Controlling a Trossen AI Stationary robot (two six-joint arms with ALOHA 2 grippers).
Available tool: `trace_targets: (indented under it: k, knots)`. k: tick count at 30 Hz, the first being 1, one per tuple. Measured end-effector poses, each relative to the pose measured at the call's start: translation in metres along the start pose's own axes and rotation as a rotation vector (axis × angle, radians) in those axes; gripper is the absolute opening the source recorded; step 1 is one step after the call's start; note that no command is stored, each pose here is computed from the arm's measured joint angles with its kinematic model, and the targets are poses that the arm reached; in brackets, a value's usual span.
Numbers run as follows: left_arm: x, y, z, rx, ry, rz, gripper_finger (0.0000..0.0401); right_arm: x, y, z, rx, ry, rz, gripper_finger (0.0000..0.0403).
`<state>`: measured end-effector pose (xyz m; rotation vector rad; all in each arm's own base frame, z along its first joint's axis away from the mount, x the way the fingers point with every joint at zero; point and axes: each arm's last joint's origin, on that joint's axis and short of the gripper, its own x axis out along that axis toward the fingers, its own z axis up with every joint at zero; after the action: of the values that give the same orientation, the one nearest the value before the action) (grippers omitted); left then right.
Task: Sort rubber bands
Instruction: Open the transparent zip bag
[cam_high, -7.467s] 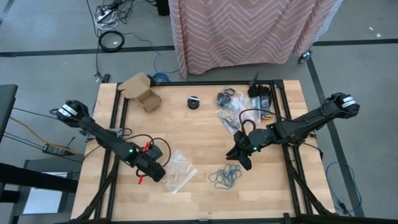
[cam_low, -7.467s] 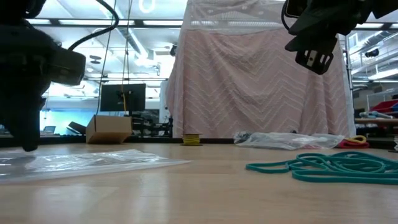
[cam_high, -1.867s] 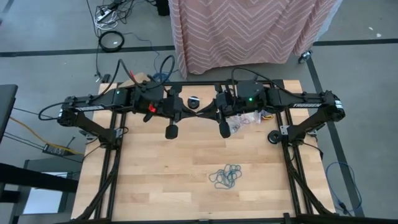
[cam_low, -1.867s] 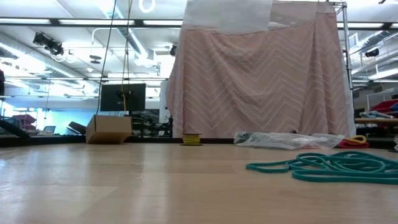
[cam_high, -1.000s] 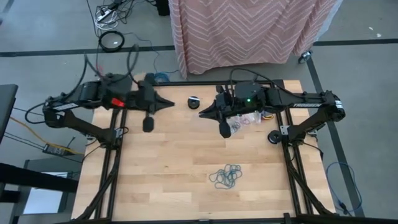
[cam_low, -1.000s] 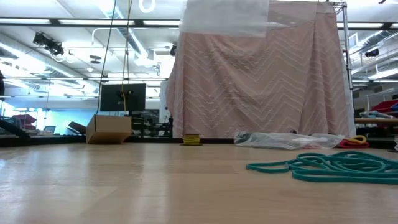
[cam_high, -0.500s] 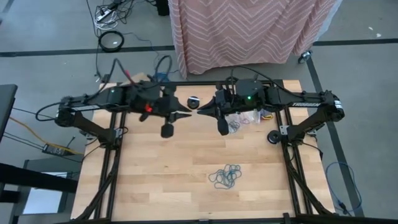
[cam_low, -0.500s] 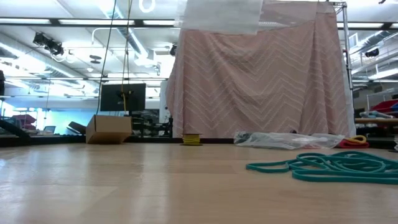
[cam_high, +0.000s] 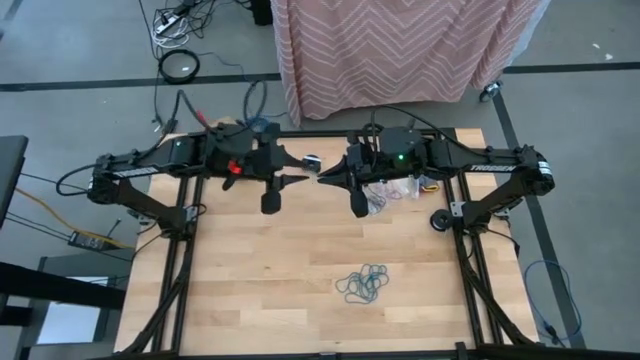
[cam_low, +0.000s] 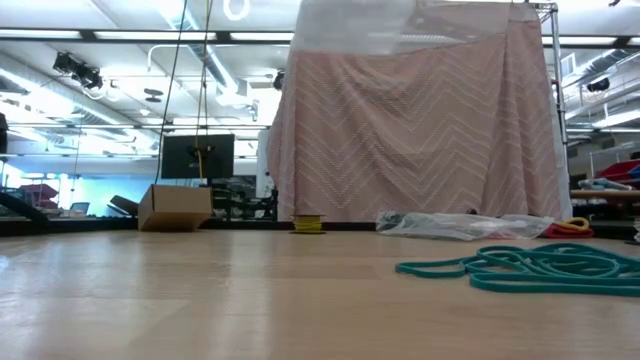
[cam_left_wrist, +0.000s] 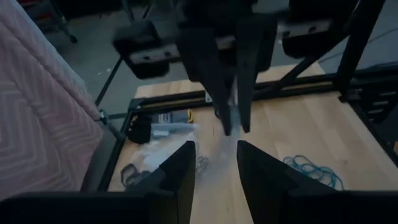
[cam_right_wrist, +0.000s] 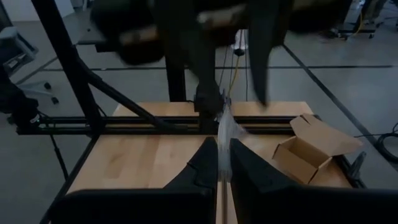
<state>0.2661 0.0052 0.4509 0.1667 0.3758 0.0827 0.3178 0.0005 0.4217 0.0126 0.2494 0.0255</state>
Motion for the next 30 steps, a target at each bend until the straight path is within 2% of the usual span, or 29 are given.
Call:
trace_targets:
  k: [5, 20, 23, 27, 30]
  knots:
    - [-0.005, 0.000, 0.001, -0.004, -0.014, -0.013, 0.0127, 0.000, 0.000, 0.000, 0.000, -0.001, 0.009, 0.0018]
    - [0.020, -0.005, -0.004, -0.020, 0.024, -0.086, 0.0124, 0.000, 0.001, 0.000, 0.000, -0.003, 0.019, 0.0017]
    - [0.019, -0.004, 0.000, -0.022, -0.015, -0.077, 0.0098, 0.000, 0.001, 0.000, 0.000, -0.002, 0.019, 0.0017]
    - [0.017, -0.004, 0.000, -0.021, -0.009, -0.072, 0.0023, 0.000, 0.001, 0.000, 0.000, 0.002, 0.018, 0.0017]
    - [0.017, -0.004, -0.001, -0.021, -0.002, -0.071, 0.0009, 0.001, 0.001, -0.001, 0.000, 0.006, 0.018, 0.0017]
